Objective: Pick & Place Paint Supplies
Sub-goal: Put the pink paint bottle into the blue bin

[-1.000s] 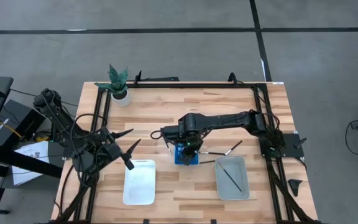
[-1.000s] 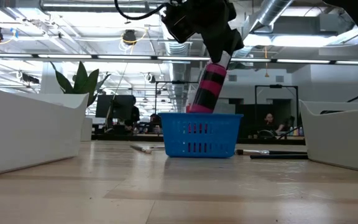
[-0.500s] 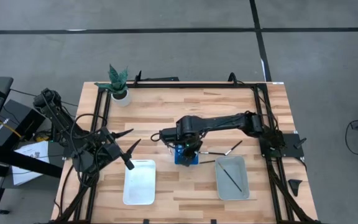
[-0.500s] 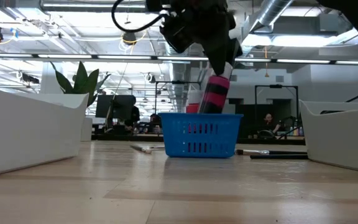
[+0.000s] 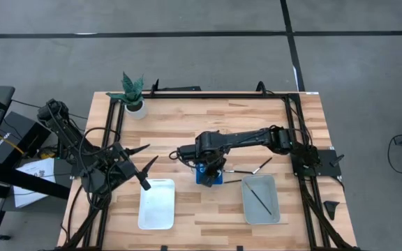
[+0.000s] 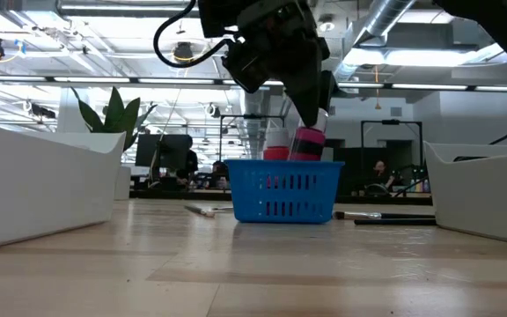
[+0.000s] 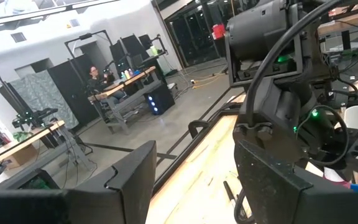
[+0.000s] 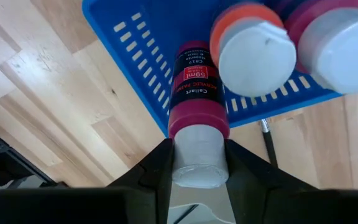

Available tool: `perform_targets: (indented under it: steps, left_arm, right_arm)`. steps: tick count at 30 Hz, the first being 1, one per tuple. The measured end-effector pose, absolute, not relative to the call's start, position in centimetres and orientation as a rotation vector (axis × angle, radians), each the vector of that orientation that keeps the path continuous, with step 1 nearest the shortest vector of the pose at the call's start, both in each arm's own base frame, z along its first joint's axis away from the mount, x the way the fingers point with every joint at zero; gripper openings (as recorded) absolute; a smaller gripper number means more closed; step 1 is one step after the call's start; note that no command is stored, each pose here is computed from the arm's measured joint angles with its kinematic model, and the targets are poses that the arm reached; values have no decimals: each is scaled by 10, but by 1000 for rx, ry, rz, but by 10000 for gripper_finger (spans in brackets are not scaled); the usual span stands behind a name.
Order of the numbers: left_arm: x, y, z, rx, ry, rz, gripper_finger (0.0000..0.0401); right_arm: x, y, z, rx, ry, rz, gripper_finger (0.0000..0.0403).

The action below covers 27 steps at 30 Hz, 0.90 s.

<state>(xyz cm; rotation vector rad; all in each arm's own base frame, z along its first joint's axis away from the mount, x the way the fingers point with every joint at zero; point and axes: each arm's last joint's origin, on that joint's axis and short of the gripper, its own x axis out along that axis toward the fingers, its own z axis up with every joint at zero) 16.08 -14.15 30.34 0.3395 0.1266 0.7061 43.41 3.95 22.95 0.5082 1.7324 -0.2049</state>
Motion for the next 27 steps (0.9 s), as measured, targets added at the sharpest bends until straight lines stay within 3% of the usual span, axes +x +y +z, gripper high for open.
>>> perform_targets:
  steps: [12,20,27]
  left_arm:
    - [161,-142,303,340,127,706,209]
    - [161,-142,303,340,127,706,209]
    - [161,-142,303,340,127,706,209]
  right_arm:
    - [437,37,229,516,1710,-201,111]
    - [436,38,229,519,1711,-206,171]
    - [436,38,230,527,1714,-199,163]
